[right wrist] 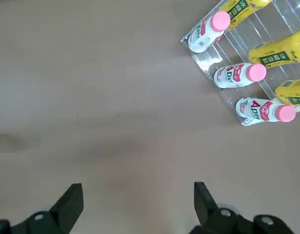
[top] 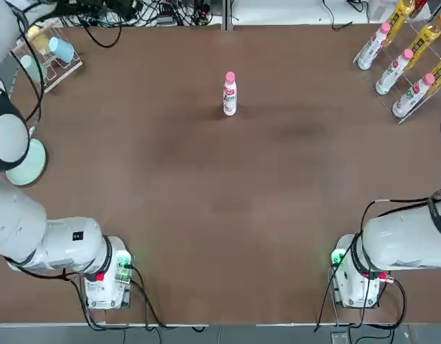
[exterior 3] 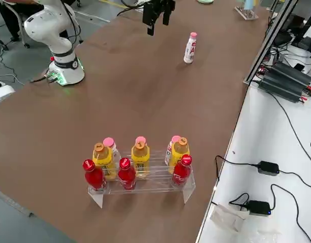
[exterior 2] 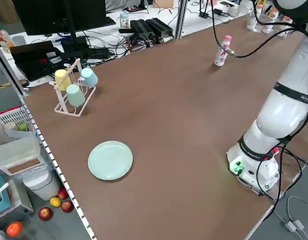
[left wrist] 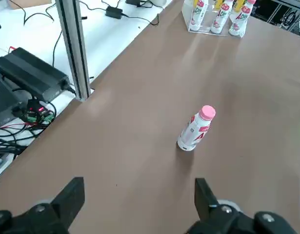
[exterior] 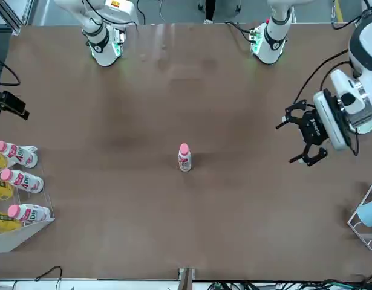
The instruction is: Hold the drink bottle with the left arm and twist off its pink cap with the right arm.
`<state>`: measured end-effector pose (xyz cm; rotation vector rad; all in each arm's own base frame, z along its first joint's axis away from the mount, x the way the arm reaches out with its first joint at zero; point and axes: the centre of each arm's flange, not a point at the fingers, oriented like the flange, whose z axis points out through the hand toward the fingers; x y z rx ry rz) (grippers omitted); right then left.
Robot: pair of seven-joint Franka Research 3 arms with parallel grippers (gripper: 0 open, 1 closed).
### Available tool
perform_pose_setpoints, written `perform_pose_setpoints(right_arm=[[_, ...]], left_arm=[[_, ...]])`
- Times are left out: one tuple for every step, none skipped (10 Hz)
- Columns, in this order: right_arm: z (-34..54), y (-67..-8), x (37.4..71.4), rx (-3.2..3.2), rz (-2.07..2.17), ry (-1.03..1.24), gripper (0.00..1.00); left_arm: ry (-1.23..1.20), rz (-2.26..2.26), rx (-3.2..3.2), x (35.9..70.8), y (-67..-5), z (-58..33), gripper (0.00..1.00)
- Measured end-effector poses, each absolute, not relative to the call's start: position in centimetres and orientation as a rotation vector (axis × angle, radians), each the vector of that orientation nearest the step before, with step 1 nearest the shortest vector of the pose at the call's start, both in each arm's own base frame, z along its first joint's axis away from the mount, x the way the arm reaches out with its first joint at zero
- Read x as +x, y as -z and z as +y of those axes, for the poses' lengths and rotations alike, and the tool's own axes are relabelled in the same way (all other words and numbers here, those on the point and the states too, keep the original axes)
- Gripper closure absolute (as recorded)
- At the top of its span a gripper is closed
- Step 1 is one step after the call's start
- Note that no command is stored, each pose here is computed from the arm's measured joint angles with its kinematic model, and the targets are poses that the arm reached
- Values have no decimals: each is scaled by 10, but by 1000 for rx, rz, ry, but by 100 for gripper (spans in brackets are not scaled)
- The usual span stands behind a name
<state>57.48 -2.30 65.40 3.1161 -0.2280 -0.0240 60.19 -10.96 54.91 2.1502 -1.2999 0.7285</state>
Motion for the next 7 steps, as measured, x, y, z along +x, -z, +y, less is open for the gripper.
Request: perform_pose_setpoints(right_arm=[[-21,-654,575,3117,-224,24,0],[-20,-654,575,3117,-221,24,0],[-18,-654,575,3118,-213,25,0],[-12,-653,575,3119,-199,26,0],[-10,-653,575,3119,-191,27,0],[-10,-653,575,3119,-192,27,0],[-11,-653,576,3119,-195,28,0]], left_arm=[[-749,-1312,2151,596,-544,-121,0],[-777,-1325,2157,590,-541,-134,0],[-804,-1334,2161,585,-533,-147,0],[-832,-1333,2155,582,-522,-158,0],[-849,-1333,2148,579,-506,-166,0],[-854,-1334,2132,578,-490,-173,0],[-861,-1339,2108,581,-472,-176,0]])
